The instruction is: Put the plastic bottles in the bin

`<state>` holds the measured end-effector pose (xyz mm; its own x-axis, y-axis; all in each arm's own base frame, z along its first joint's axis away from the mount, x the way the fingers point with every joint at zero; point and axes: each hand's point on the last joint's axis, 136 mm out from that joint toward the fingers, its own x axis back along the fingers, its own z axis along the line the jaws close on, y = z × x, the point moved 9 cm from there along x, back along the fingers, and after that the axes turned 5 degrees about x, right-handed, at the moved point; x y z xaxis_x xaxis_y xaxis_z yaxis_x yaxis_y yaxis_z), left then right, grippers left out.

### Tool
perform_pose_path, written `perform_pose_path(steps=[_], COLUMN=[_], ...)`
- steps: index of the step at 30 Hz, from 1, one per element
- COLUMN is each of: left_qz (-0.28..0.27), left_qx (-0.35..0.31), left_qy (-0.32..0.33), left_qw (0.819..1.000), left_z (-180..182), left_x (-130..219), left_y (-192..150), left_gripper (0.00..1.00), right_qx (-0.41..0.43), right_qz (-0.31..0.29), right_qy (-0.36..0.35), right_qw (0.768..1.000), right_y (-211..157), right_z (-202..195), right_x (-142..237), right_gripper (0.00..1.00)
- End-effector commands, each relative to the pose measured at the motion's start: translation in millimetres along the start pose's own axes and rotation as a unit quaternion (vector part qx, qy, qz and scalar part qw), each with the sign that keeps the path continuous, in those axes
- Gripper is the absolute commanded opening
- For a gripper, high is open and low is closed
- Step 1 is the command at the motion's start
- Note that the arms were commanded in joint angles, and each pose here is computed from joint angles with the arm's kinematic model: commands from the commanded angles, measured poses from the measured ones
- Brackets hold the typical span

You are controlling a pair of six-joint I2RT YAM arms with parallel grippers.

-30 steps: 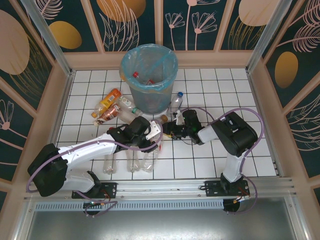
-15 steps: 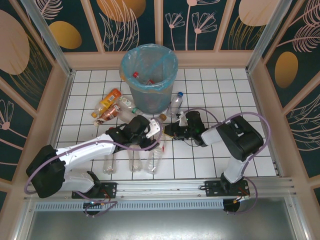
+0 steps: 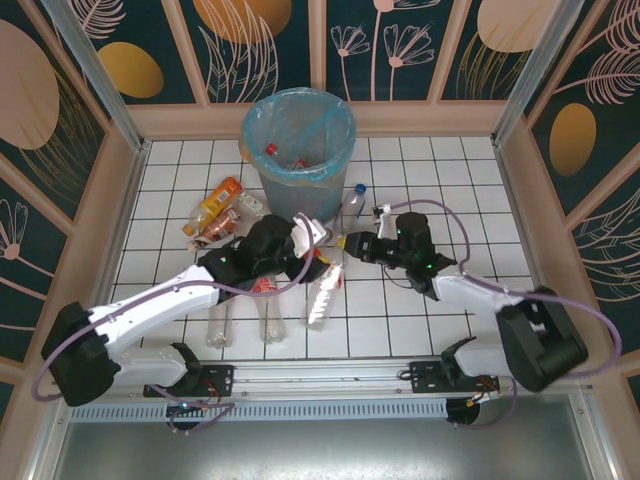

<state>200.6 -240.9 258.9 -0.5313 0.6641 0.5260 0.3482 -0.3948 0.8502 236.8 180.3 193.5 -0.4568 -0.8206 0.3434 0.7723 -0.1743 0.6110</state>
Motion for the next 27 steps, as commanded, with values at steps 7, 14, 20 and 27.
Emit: perform_pose_path(steps=[7, 14, 20, 27], left_qz=[-0.165, -0.239, -0.282, -0.304], left_qx=[0.084, 0.137, 0.154, 0.160], left_qy=[0.075, 0.186, 0.248, 0.261], left_qw=[0.980, 0.943, 0.914, 0.902], left_z=[11.2, 30.0, 42.0, 53.0], left_x=[62.0, 109.4, 120.8, 127.3], left_y=[93.8, 144.7, 173.5, 198.4], left_gripper=[0.74, 0.77, 0.80, 0.80], right_qx=[0.152, 0.224, 0.249, 0.269], right_qz=[-0.110, -0.188, -0.241, -0.301], right_qy=[-0.047, -0.048, -0.060, -0.032], right_qw=[0.981, 0.955, 0.936, 0.914], right_y=[63.3, 115.0, 153.5, 192.4], right_z=[75.5, 135.6, 165.9, 203.4], right_x=[67.0, 105.4, 117.3, 129.4], right_gripper=[0.20, 0.20, 0.20, 0.19])
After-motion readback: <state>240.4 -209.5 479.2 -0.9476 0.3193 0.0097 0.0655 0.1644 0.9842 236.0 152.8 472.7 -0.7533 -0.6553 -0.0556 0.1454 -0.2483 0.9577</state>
